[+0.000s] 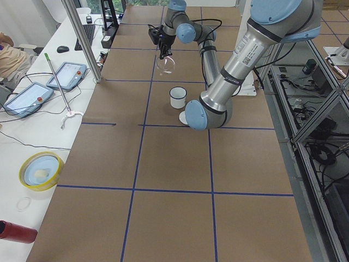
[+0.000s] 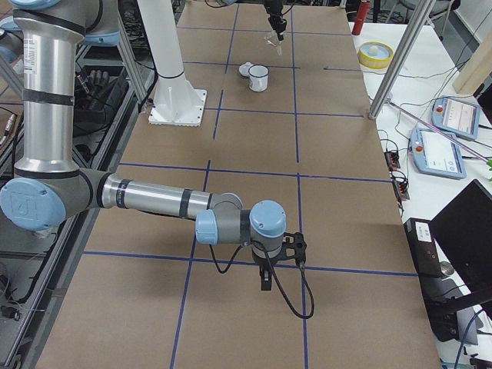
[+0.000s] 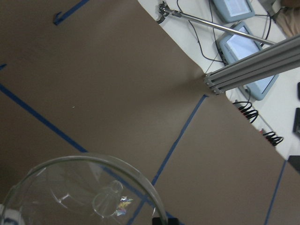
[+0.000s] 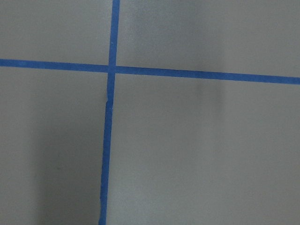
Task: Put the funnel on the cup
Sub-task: 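Carry the funnel over the mug and lower it into the opening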
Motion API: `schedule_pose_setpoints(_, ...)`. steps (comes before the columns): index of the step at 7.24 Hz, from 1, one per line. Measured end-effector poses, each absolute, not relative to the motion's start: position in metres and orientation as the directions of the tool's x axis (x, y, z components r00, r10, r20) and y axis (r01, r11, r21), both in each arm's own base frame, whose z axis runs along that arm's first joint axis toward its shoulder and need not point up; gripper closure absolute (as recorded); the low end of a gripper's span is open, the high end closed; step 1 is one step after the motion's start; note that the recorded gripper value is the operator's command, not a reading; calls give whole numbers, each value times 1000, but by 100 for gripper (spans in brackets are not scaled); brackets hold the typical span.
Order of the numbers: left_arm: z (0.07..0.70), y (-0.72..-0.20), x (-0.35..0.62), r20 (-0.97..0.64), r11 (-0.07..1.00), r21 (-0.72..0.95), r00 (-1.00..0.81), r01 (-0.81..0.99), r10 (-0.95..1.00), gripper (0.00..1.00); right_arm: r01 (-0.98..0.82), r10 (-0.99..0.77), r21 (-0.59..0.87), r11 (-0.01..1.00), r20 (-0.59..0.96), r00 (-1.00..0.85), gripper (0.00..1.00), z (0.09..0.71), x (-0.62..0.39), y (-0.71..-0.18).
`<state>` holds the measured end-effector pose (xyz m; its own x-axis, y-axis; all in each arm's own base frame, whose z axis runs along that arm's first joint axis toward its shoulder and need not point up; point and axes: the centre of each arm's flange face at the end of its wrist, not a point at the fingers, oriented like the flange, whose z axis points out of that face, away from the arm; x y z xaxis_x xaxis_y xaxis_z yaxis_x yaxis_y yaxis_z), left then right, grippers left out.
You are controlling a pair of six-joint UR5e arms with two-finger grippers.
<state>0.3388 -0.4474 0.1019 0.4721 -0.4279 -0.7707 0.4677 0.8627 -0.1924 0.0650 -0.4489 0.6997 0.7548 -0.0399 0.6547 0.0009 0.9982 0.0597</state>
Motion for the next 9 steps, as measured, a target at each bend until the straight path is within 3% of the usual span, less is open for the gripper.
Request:
schedule_pose_setpoints(3, 127, -453, 376, -658, 937, -138, 678, 320, -328, 100, 1, -41, 61, 998, 655, 755, 0, 699, 65, -449)
schedule_pose_setpoints(9, 185, -416, 465, -642, 976, -129, 736, 176, -217, 100, 1, -40, 60, 998, 655, 755, 0, 700, 65, -449)
